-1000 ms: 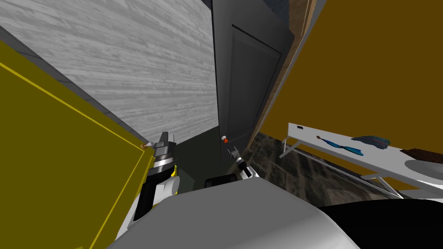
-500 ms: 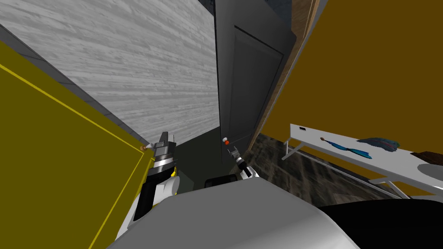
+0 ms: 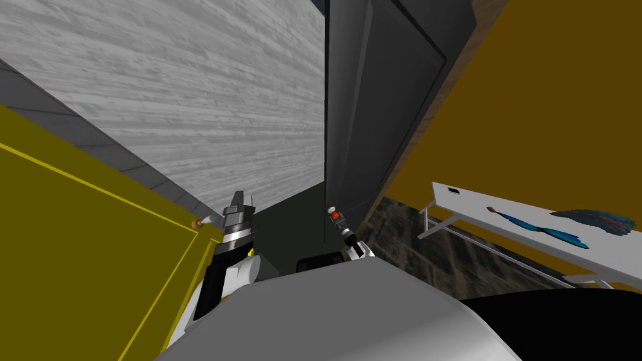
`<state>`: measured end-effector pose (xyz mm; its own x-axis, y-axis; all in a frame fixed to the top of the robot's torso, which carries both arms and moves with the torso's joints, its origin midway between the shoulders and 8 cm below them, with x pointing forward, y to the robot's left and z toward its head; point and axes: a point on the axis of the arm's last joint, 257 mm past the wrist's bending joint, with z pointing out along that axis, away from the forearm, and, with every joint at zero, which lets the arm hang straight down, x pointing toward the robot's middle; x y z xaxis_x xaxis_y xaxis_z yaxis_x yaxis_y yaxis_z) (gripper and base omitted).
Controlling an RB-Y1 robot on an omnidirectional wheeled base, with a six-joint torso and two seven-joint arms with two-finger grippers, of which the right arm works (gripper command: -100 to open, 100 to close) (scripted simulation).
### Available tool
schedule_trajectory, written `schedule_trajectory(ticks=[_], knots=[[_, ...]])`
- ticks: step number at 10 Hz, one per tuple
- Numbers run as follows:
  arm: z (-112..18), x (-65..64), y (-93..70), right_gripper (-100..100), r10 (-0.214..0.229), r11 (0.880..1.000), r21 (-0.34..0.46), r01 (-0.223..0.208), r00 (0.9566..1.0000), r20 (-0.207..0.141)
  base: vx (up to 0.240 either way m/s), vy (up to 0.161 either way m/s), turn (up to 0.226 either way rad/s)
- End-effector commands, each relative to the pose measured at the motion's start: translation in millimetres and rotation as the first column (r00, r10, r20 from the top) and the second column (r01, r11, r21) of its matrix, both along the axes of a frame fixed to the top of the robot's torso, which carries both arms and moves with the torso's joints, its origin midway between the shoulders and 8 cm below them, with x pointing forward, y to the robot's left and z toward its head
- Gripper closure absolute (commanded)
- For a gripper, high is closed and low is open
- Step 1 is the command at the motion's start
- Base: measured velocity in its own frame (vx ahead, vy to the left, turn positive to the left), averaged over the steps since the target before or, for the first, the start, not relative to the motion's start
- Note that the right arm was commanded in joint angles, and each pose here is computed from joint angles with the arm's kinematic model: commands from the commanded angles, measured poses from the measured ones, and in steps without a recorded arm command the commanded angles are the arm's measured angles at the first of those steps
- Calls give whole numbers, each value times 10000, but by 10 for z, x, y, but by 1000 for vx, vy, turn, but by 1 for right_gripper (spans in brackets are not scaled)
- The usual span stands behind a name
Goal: Push the door open
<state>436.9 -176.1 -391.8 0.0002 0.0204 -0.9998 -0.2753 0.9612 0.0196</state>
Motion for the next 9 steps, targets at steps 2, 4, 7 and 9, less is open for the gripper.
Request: schedule_trajectory(ticks=[2, 4, 7, 9], knots=[[0, 0, 0, 100, 0, 10000, 0, 0, 10000, 0, 38, 11, -1], [0, 0, 0, 100, 0, 10000, 0, 0, 10000, 0, -27, -10, 7], [0, 0, 0, 100, 0, 10000, 0, 0, 10000, 0, -8, -3, -2], [-21, -5, -4, 100, -5, 9990, 448, 13, 9998, -187, 19, 8, -26]])
